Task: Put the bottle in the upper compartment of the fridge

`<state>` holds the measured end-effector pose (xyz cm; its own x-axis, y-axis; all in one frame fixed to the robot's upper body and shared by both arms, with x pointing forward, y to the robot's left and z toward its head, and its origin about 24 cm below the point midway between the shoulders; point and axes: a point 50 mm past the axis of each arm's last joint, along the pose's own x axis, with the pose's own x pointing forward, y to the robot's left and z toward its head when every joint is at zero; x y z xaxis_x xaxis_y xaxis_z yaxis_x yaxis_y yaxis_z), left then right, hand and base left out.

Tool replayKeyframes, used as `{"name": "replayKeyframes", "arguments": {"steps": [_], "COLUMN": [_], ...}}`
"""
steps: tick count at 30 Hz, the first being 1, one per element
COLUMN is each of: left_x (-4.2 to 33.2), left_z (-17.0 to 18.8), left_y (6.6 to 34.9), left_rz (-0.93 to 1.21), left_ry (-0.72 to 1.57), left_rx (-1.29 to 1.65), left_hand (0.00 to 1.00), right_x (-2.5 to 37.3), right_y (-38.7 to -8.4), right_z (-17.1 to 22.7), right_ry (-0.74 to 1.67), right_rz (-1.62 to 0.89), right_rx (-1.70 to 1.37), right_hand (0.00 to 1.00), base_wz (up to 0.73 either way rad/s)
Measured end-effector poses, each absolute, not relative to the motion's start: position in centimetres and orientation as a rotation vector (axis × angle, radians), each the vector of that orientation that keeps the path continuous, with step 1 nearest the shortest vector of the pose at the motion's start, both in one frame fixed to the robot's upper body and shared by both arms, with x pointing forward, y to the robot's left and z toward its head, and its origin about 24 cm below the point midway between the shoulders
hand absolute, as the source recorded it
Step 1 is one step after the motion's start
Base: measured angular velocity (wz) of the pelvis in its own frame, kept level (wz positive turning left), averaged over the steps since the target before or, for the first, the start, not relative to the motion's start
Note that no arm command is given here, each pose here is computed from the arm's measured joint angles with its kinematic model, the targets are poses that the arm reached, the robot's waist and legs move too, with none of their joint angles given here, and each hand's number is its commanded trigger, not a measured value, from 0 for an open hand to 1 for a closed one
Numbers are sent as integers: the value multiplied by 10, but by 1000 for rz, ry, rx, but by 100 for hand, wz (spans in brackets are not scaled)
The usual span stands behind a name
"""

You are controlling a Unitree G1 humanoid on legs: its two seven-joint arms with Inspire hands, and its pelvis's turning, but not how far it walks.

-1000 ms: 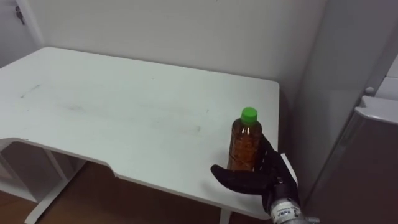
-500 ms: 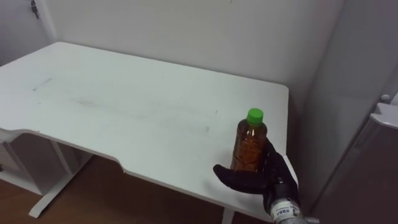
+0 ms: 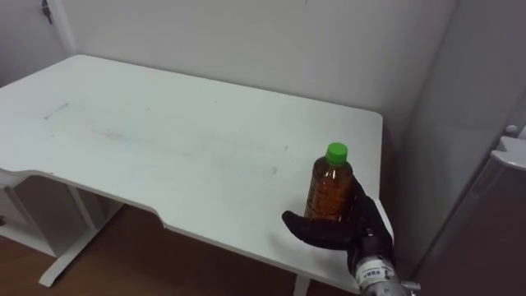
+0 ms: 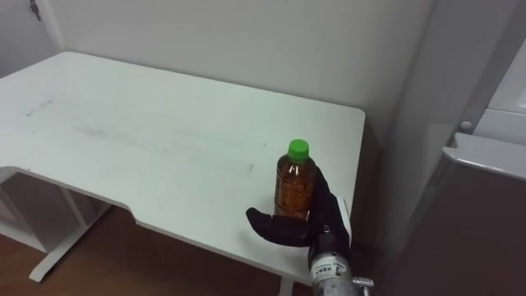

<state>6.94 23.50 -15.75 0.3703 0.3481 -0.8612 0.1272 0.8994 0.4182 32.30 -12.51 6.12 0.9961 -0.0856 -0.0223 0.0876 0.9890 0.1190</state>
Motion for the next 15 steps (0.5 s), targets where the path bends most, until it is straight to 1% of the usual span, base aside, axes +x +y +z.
{"name": "replayKeyframes", "arguments": {"steps": [15], "left_x": [69], "left_z": [-157], "left_y": [235], "left_rz": [148], "left_ry": [1195], "left_rx": [458], "left_hand": [0], "right_x": [322], "right_y": [-134], "right_z": [53], "right_ry": [52], "right_rz": [-219], "right_rx": [104], "right_hand": [0], "base_wz": [2]}}
